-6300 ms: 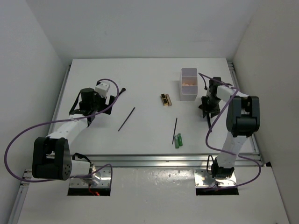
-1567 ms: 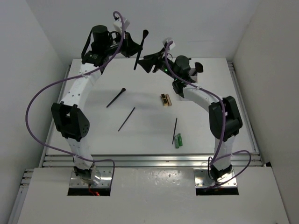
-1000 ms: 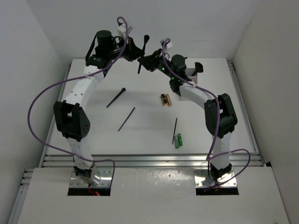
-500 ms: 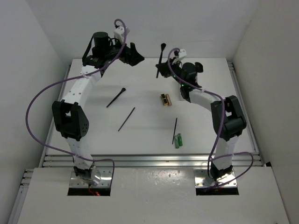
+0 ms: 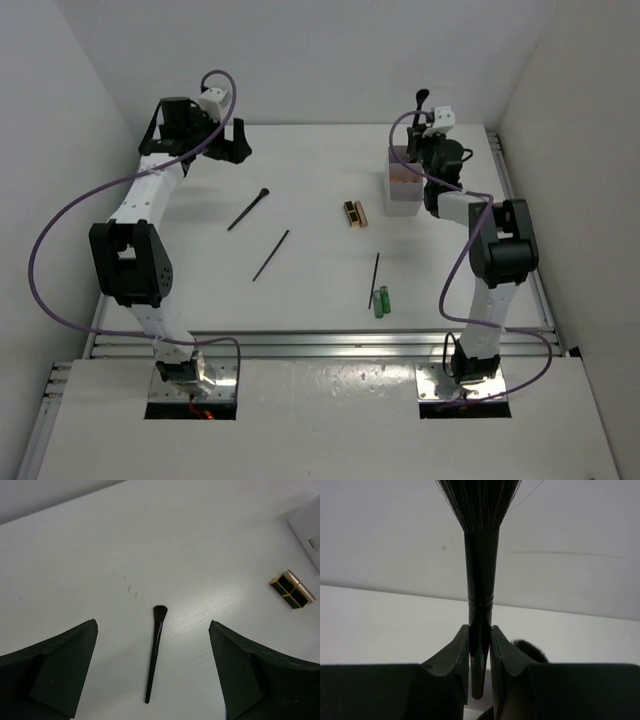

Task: Organize the makeup

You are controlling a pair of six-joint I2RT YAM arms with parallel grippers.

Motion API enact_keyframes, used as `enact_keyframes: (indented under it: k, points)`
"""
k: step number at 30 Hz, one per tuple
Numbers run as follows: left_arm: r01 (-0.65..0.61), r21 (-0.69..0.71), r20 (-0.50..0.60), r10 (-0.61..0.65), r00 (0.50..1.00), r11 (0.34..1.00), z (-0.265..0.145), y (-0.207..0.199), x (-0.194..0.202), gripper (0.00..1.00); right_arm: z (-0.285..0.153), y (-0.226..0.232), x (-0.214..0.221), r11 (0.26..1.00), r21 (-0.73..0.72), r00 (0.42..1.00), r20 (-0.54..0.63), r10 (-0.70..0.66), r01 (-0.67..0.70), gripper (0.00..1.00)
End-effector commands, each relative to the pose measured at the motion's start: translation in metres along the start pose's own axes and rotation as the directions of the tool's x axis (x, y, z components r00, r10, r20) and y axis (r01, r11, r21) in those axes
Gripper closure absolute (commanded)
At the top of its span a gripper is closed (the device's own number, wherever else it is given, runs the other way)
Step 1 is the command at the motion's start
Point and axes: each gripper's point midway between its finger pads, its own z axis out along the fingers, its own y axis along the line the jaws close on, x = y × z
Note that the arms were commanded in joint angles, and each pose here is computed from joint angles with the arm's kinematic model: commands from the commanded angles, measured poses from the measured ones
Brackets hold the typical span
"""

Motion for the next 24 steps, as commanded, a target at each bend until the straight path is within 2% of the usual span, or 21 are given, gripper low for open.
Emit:
enact_keyframes:
  k: [1,11,13,15,19,22,24]
  points:
    - [-0.026,-0.020,0.015,0.026,1.000,0.999,-0.016,-0.001,-0.005,0.00,0.019,-0.009,-0.017,0.999,0.022,0.995,0.100,-0.029,0.026,1.00]
    - [-0.007,-0.045,-0.065,0.004,0.998,0.999,-0.008,0.009,0.030,0.00,0.020,0.004,0.024,1.000,-0.006,0.998,0.065,0.016,-0.015,1.00]
    - [-0.035,-0.053,-0.102,0.029,0.994,0.998,-0.002,0.010,0.046,0.00,0.010,0.006,0.039,1.000,-0.002,0.999,0.032,0.021,-0.021,0.93]
    - [-0.095,-0.061,-0.154,0.085,0.984,0.994,0.003,0.010,0.063,0.00,0.005,0.008,0.035,0.999,0.000,0.999,0.042,0.034,-0.034,0.78]
    - [-0.243,-0.092,-0.318,0.203,0.926,0.966,0.021,0.004,0.111,0.01,-0.005,0.005,0.034,0.999,0.021,0.999,0.035,0.024,-0.025,0.61]
    - [-0.261,-0.090,-0.364,0.213,0.907,0.961,0.034,0.003,0.128,0.03,-0.008,0.003,0.026,0.999,0.042,0.999,0.051,0.014,-0.016,0.51]
    - [-0.263,-0.079,-0.371,0.217,0.903,0.962,0.041,0.001,0.131,0.03,-0.008,0.003,0.017,0.999,0.042,0.998,0.065,0.014,-0.016,0.49]
